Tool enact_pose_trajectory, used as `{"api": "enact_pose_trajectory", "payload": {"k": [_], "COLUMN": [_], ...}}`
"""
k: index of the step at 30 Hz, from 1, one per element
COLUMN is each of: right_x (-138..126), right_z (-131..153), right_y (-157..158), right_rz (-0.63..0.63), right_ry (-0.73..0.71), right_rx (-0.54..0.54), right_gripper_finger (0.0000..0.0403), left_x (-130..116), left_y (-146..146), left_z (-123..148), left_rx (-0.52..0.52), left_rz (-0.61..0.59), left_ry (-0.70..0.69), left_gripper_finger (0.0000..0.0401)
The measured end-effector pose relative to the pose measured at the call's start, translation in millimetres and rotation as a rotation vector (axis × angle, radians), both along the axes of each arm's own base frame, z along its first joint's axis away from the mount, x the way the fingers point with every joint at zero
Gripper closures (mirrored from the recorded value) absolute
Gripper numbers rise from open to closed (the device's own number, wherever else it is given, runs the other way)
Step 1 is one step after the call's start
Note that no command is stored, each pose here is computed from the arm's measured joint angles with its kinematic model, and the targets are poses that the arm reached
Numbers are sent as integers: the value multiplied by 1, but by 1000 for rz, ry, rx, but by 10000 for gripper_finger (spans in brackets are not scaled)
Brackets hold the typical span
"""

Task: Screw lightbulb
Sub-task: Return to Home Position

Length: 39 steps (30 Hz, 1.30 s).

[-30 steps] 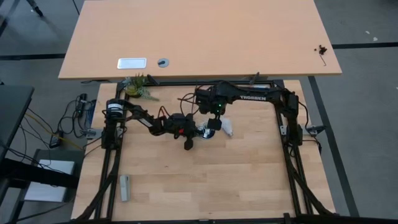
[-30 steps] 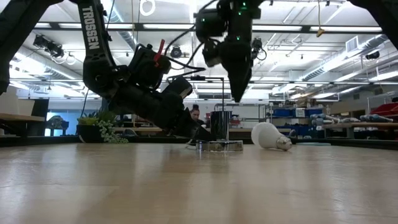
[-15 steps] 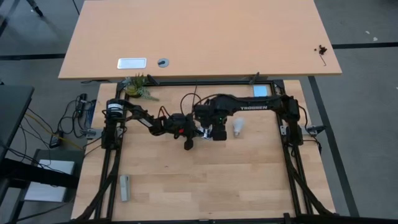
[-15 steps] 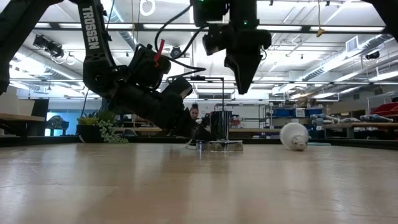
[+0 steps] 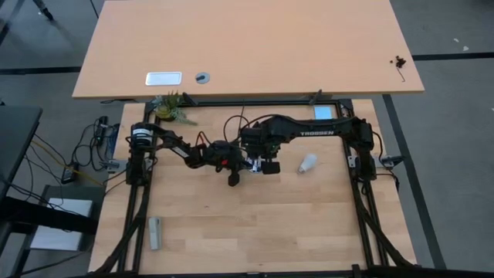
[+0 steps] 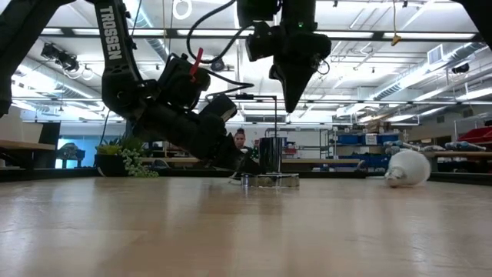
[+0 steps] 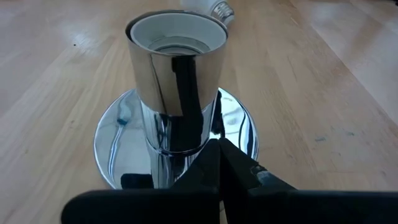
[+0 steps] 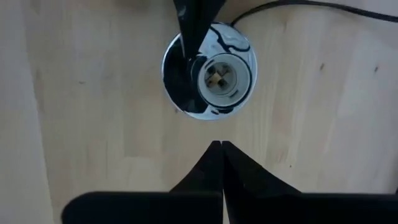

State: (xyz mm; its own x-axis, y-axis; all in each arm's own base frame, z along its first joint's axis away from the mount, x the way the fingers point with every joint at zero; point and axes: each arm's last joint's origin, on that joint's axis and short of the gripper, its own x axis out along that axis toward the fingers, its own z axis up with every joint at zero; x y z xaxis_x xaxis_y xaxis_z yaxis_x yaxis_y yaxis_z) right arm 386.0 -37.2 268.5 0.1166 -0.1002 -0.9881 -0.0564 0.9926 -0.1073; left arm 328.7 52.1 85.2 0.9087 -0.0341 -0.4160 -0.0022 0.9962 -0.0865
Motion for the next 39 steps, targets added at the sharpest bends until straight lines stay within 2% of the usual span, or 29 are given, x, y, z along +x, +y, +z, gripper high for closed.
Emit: {"api": "enact_pose_trajectory", "payload": {"k": [7, 15, 20, 28, 34, 37, 39], "right_x": [-1, -22, -49, -112, -156, -161, -162], "right_z": [3, -4, -1, -3, -36, -53, -63], "right_y": [0, 2, 5, 6, -1, -5, -5], "right_rz": [25, 9, -4, -67, -200, -298, -308], "right_ry": [-51, -133, -270, -575, -624, -706, -746], "right_rx": [-4, -6, -11, -22, -49, -32, -2], "right_gripper_finger": [398, 400, 400, 400, 387, 383, 384], "left_x": [-2, -2, -2, -2, -2, -2, -2], "left_y": [0, 0, 0, 1, 1, 2, 2], "left_z": [7, 8, 8, 9, 9, 9, 9], "left_rx": [29, 33, 35, 39, 53, 57, 58], "left_rz": [-2, -1, 3, 9, 34, 40, 43], "left_ry": [13, 11, 12, 12, 13, 12, 12], "left_gripper_finger": [400, 400, 400, 400, 400, 400, 400]}}
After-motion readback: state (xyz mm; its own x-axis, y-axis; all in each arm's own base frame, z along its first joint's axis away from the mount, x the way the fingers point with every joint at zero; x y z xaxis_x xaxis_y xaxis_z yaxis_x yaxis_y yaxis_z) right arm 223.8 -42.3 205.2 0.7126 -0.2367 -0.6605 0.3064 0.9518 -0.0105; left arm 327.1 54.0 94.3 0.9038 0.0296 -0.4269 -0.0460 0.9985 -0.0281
